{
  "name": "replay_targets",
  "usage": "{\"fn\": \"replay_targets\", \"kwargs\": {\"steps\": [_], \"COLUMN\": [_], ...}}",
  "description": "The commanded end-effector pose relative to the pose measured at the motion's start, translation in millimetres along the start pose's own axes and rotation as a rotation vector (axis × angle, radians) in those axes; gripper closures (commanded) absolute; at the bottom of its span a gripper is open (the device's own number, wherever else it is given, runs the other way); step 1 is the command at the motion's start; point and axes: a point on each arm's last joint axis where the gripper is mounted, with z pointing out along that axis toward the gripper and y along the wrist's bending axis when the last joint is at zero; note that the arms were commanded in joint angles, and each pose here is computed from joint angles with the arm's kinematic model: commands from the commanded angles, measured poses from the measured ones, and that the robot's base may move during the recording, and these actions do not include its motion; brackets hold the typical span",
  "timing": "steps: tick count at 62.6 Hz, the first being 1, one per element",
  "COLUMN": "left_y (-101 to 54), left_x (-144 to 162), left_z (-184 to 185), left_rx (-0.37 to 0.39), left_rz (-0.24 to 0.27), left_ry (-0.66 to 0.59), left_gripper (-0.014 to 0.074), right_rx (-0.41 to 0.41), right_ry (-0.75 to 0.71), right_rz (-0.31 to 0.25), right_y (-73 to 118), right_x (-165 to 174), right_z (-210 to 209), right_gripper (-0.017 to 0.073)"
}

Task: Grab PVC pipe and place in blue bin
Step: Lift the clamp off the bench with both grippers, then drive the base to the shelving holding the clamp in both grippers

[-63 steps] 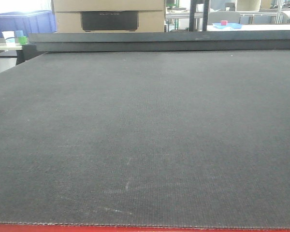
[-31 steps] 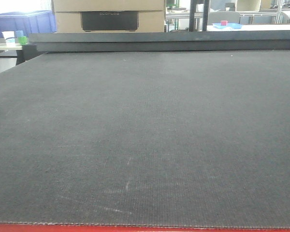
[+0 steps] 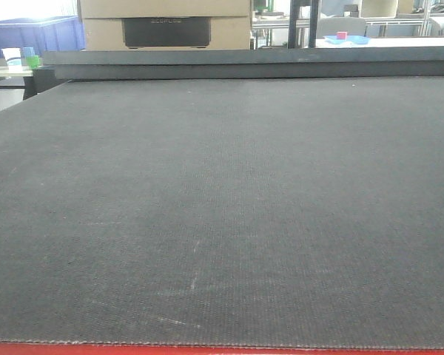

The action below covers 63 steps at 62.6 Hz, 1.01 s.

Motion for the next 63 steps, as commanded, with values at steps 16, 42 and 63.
{"fn": "replay_targets", "kwargs": {"steps": [16,42,63], "left_y": [-1.5,-1.5,-0.6], "left_x": [-3.5,-3.5,-3.9], "left_z": [-2.3,-2.3,-2.8], "left_rx": [0.012,0.012,0.006], "left_rz": [0.0,0.0,0.0], "left_ry": [-0.034,-0.034,-0.037], "left_gripper": [0.0704,0.0704,0.0704], "right_rx": [0.0,0.0,0.0], "right_ry": [-0.028,-0.028,-0.028], "right_rz": [-0.01,-0.01,-0.01], "right_y": [0.0,0.0,0.0], "right_x": [-2.3,-2.3,-2.3], "right_z": [-1.0,-1.0,-1.0], "right_gripper": [0.0727,0.0727,0.0727]}}
